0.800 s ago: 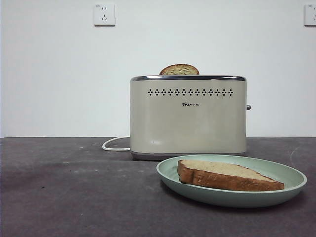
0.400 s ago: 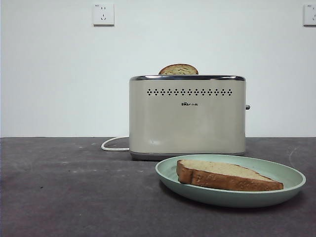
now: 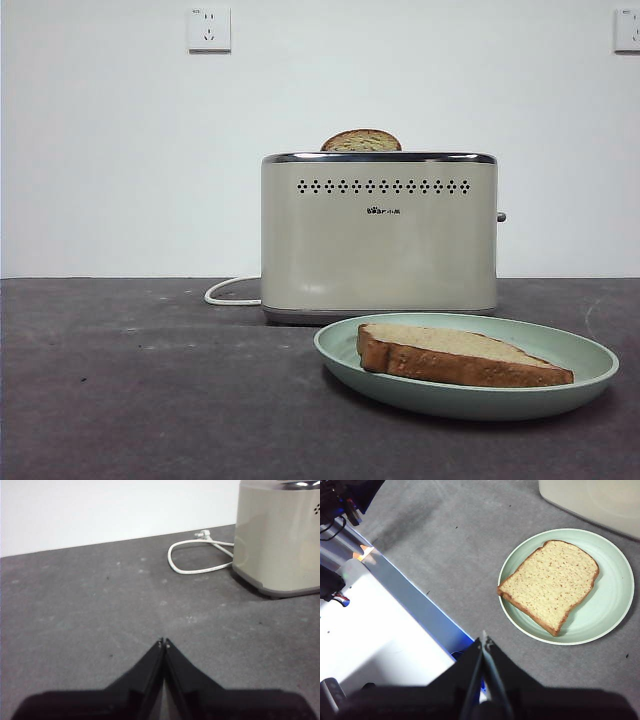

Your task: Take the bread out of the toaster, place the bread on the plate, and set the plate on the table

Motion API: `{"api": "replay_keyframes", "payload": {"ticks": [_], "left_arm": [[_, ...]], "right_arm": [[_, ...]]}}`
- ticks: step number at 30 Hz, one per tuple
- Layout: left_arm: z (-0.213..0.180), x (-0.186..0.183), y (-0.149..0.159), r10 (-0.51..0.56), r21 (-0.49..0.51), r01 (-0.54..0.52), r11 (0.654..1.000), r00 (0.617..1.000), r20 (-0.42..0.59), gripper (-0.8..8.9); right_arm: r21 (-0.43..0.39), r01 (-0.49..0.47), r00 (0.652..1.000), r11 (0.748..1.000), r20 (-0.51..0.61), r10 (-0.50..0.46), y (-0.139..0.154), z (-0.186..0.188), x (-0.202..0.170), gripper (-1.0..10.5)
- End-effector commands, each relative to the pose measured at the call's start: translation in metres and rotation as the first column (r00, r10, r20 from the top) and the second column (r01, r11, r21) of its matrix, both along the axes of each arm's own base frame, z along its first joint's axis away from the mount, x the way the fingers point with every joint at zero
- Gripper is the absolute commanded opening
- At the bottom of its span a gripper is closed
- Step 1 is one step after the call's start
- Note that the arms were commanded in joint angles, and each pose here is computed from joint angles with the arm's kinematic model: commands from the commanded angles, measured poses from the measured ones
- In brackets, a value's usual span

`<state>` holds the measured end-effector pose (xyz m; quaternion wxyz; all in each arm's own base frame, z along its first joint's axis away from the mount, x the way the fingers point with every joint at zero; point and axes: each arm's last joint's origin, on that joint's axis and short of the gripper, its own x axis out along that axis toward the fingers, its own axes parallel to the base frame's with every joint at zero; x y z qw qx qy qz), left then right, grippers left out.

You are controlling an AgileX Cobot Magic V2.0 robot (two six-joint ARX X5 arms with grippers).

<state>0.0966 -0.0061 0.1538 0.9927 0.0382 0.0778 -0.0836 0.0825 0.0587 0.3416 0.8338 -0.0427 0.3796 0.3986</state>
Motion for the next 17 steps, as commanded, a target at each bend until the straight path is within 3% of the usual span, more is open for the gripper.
{"api": "replay_keyframes", "payload": {"ticks": [1, 17], "left_arm": [[-0.0053, -0.0014, 0.0005, 0.011, -0.012, -0.012, 1.000, 1.000, -0.023, -0.03], [-0.0053, -0.0015, 0.0005, 0.016, -0.032, -0.017, 0.999, 0.999, -0.029, -0.03]], "right_arm": [[-0.002, -0.002, 1.000, 1.000, 0.006, 0.002, 0.0000, 0.0000, -0.0002, 0.0], [-0.002, -0.002, 1.000, 1.000, 0.006, 0.002, 0.0000, 0.0000, -0.0002, 0.0]]}}
